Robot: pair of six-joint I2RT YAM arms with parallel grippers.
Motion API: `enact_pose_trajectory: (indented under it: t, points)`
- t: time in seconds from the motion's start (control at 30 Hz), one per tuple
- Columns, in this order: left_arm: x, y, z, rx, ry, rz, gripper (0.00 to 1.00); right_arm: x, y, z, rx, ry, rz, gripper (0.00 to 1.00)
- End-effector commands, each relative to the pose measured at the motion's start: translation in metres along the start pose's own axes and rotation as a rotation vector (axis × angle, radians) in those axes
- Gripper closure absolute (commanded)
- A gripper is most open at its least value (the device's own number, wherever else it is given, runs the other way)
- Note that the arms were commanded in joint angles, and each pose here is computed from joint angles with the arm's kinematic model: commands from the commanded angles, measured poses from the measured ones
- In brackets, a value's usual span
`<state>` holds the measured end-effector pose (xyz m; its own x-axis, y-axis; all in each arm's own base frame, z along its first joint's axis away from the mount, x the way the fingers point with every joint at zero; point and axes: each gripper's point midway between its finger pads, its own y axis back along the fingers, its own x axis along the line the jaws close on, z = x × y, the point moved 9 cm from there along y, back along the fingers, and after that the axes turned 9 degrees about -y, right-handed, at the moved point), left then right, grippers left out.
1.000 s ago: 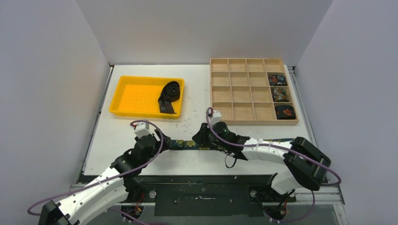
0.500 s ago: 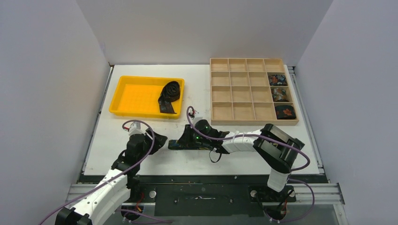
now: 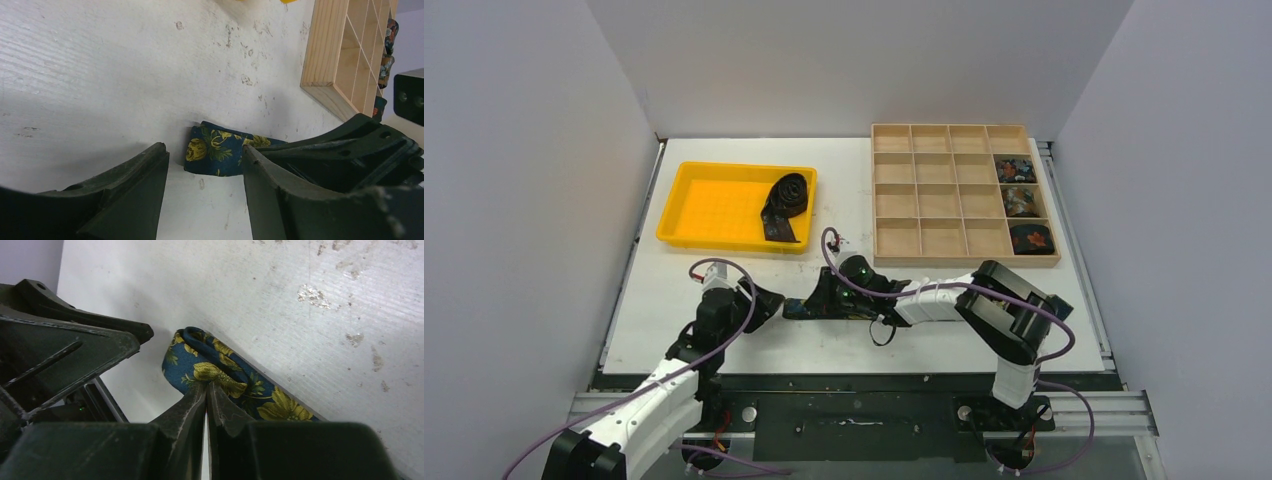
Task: Roll the ties
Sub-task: Roll the tie at the center of the board.
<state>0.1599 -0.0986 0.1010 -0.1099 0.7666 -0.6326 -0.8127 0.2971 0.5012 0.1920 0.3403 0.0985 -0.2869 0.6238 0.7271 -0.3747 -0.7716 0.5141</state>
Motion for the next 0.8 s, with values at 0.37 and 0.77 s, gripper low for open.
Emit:
enact_pose_trajectory:
  t: [0.37, 0.77]
  points:
    - [-0.007, -0.013, -0.004, 0.044, -0.033, -0.113, 0.44, -0.028, -0.007, -0.005, 0.003, 0.003, -0.036, 0.94]
    - [-0.006, -0.021, -0.011, 0.064, -0.044, -0.17, 0.44, -0.037, -0.005, -0.006, 0.014, -0.005, -0.033, 0.95]
